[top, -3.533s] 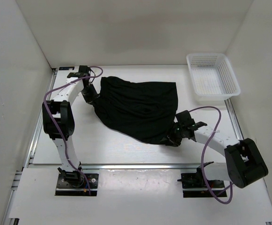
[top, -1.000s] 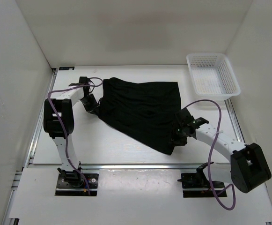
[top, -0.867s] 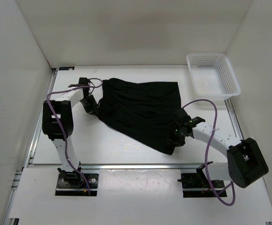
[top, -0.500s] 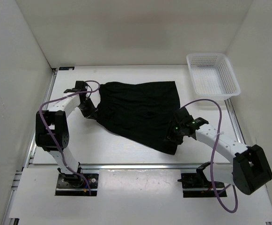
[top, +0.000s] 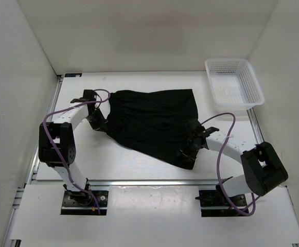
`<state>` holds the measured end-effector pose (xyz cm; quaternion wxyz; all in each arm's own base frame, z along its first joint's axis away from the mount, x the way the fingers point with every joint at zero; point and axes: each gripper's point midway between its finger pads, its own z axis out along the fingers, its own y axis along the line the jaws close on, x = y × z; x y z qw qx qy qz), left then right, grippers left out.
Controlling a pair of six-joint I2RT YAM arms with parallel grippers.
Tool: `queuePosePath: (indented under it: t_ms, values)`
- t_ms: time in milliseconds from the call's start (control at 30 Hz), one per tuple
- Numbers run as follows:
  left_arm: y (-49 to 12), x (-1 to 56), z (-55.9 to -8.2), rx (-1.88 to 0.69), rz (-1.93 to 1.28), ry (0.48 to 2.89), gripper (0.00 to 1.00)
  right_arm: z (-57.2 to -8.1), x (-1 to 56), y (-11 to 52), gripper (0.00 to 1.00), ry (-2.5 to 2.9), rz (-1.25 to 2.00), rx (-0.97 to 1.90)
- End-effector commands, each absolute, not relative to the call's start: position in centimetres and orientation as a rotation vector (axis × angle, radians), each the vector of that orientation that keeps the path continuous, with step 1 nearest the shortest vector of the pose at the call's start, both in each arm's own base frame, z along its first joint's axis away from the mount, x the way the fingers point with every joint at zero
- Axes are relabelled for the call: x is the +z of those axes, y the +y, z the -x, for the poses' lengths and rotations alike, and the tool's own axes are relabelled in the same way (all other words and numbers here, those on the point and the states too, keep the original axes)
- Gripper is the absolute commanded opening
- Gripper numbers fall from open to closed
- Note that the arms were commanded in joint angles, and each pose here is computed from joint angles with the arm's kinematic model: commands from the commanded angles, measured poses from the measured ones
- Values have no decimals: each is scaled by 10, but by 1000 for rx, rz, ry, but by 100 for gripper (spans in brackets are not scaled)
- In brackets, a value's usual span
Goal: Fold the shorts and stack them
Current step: Flatten the shorts out
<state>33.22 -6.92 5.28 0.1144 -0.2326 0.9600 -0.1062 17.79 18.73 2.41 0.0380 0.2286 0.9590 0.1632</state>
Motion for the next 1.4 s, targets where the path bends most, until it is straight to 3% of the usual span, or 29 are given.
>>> queuePosePath:
  t_ms: [0, 33, 67, 200, 567, 767, 800, 833, 867, 1000, 1100, 1167, 1300, 1367]
  values:
    - [-72, 64, -330, -335, 666, 2783, 10, -180, 8, 176, 40, 2922, -770, 377]
    - [-72, 64, -330, -335, 666, 2783, 10, -181, 5, 174, 36, 2921, -773, 354]
    - [-70, 64, -330, -322, 668, 2781, 10, -183, 1, 168, 24, 2914, -763, 307]
    - [-70, 64, -330, -322, 668, 2781, 10, -181, 1, 156, 1, 2901, -738, 224]
    - [-71, 67, -331, -327, 678, 2770, 10, -175, 46, 124, 1, 2770, -525, 67]
    - [-71, 64, -331, -326, 694, 2777, 10, -178, 60, 130, 1, 2760, -375, 148]
    - [-71, 64, -331, -326, 694, 2777, 10, -182, 60, 137, 2, 2769, -345, 176]
    - [-71, 61, -330, -322, 697, 2785, 10, -179, 51, 142, 22, 2823, -313, 151]
    - [-71, 61, -330, -322, 697, 2785, 10, -184, 53, 151, 27, 2826, -276, 176]
    - [-71, 61, -330, -322, 697, 2785, 10, -196, 50, 173, 41, 2827, -163, 144]
    - [-71, 61, -330, -322, 697, 2785, 10, -205, 51, 186, 44, 2809, -86, 101]
    - [-70, 58, -327, -317, 687, 2796, 10, -207, 44, 189, 54, 2822, -66, 59]
    - [-70, 58, -327, -317, 687, 2796, 10, -207, 26, 194, 54, 2852, -19, 3]
    - [-70, 58, -327, -317, 687, 2796, 10, -205, 21, 196, 47, 2860, -5, -6]
